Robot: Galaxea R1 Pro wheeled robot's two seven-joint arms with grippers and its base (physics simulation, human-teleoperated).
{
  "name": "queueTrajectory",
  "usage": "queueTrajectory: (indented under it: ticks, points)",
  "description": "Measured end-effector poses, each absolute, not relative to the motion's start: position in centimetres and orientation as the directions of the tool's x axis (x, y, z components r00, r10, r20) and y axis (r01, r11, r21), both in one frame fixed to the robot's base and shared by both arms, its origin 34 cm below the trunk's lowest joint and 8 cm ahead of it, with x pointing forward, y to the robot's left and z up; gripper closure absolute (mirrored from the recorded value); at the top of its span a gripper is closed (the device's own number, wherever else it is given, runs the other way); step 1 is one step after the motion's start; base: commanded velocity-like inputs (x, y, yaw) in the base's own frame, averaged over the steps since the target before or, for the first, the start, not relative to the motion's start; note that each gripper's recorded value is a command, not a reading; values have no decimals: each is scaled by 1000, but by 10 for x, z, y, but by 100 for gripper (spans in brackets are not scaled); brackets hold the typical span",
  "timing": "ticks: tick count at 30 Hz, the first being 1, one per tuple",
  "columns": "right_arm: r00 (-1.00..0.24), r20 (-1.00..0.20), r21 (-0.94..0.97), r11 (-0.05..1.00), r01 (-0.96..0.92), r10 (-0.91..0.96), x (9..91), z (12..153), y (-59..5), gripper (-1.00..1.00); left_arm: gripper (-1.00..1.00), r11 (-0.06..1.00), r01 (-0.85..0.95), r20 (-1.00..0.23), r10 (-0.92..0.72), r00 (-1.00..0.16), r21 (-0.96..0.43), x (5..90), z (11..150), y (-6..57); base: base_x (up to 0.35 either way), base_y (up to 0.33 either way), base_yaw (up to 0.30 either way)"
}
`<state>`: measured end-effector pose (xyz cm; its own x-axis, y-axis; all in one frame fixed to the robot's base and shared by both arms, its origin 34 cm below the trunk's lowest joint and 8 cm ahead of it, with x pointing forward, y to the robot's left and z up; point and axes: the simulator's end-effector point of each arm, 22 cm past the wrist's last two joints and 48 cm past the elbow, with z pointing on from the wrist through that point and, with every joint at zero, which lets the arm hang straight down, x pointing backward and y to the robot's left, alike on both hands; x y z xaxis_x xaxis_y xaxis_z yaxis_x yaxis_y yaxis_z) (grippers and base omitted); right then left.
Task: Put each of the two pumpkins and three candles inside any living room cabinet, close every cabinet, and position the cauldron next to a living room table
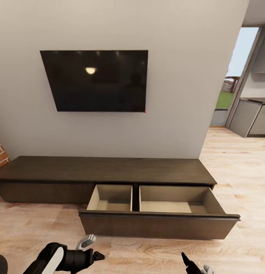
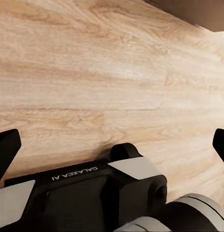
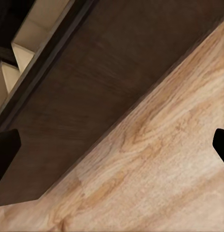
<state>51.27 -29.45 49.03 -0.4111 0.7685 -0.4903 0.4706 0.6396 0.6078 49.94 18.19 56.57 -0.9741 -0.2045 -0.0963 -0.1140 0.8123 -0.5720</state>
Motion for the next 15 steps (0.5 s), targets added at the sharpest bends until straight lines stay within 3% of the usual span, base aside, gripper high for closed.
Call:
queueTrajectory:
  ticks: [8,15]
  points:
    - [-428,-542,562,691,455,723,506,503,-299,-100,-100,860,-188,-116,-272,-955,-474,491,542,218,0,0,127]
    - [-428,-569,527,711,465,702,506,515,-304,-100,-100,926,-264,-186,-319,-929,-270,488,526,271,0,0,218]
